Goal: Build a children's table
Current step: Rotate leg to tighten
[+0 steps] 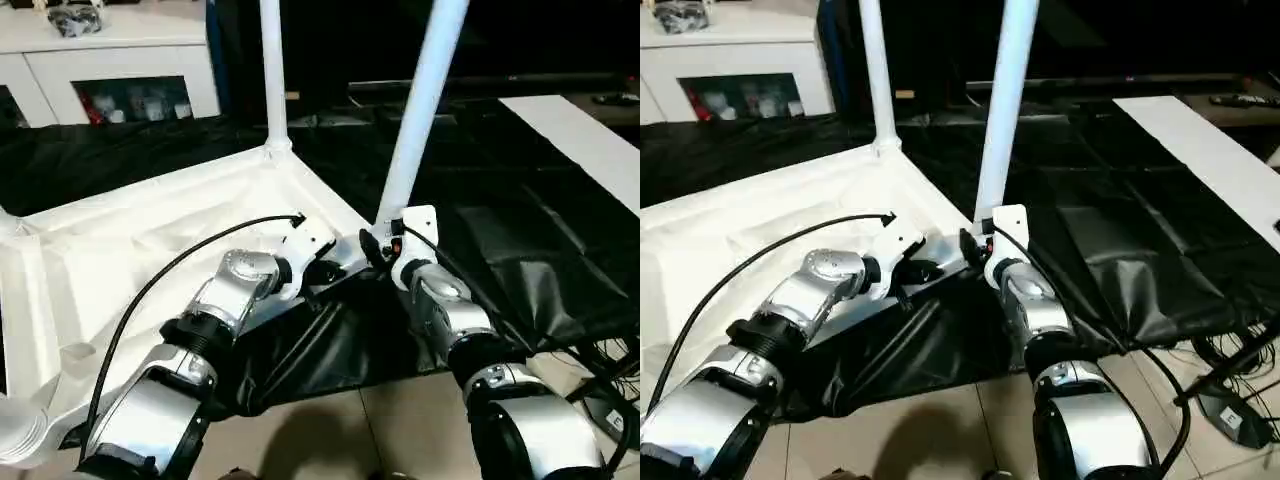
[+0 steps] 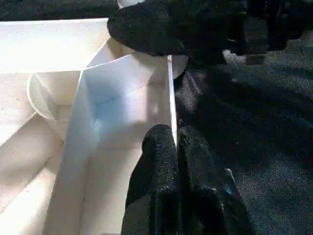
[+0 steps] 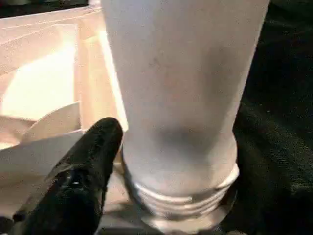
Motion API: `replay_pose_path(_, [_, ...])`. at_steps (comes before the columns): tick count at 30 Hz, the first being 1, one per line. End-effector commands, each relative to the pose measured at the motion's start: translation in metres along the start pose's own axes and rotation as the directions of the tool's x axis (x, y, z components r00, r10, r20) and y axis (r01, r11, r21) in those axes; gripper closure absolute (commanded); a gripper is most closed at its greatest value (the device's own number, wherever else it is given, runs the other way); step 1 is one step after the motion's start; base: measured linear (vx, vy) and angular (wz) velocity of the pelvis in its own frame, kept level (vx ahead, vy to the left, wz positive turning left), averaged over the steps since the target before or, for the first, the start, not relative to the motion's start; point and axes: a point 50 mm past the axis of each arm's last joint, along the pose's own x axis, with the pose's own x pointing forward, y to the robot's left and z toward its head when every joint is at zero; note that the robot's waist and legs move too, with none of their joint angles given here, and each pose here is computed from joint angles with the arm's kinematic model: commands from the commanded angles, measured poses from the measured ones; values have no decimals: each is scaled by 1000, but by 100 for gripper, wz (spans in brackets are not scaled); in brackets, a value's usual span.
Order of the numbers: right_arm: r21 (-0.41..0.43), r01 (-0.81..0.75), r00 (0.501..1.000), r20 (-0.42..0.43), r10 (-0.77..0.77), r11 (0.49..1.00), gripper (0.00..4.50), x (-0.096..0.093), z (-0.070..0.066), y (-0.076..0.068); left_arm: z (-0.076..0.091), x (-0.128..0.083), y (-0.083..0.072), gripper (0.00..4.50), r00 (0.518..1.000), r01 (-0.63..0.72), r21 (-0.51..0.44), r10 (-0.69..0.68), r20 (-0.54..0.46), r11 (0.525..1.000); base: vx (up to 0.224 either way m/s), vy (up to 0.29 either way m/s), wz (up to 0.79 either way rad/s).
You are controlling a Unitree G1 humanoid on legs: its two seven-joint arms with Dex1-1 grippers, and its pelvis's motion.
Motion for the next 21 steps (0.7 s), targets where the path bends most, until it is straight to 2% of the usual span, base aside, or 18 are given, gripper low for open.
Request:
replay_pose_path(1, [-72,-240,968,58,244,968,54,4,12,32,-2,9,-15,450,996,86,26,-86,14,996,0,0,0])
replay_pose_path(3, [-108,-263,962,50,269,959,21,-2,10,22,-5,3,-11,450,995,101,31,-102,18,994,0,0,0])
replay_pose_path(6, [-192,-319,945,4,326,928,21,-14,6,2,-5,-8,-8,450,985,165,58,-168,49,985,0,0,0])
replay_pose_path(7, [-194,-320,945,3,327,927,21,-14,6,2,-5,-8,-8,450,984,166,58,-169,50,984,0,0,0])
replay_pose_path(8, [-219,-351,934,-19,356,910,21,-19,6,-7,-5,-13,-8,450,975,210,78,-215,64,975,0,0,0])
replay_pose_path(9, [-219,-351,934,-19,356,910,21,-19,6,-7,-5,-13,-8,450,975,210,78,-215,64,975,0,0,0])
replay_pose_path(11, [-240,-422,905,-63,420,874,21,-29,7,-20,-5,-20,-9,450,955,282,102,-289,64,954,0,0,0])
replay_pose_path(12, [-241,-424,905,-65,422,873,21,-29,7,-20,-5,-21,-9,450,955,283,103,-291,64,953,0,0,0])
replay_pose_path(14, [-257,-500,865,-107,490,827,21,-37,7,-26,-6,-26,-10,450,939,330,119,-338,54,936,0,0,0])
replay_pose_path(15, [-257,-500,865,-107,490,827,21,-37,7,-26,-6,-26,-10,450,939,330,119,-338,54,936,0,0,0])
replay_pose_path(19, [-254,-668,744,-204,636,700,21,-52,7,-30,-9,-38,-9,450,904,418,143,-426,33,897,40,-8,3])
replay_pose_path(20, [-252,-675,738,-209,642,694,21,-53,7,-30,-9,-38,-9,450,903,421,143,-429,32,896,52,-5,-1])
replay_pose_path(21, [-243,-704,710,-227,667,667,21,-55,6,-29,-9,-41,-8,450,895,438,144,-445,27,888,0,0,0])
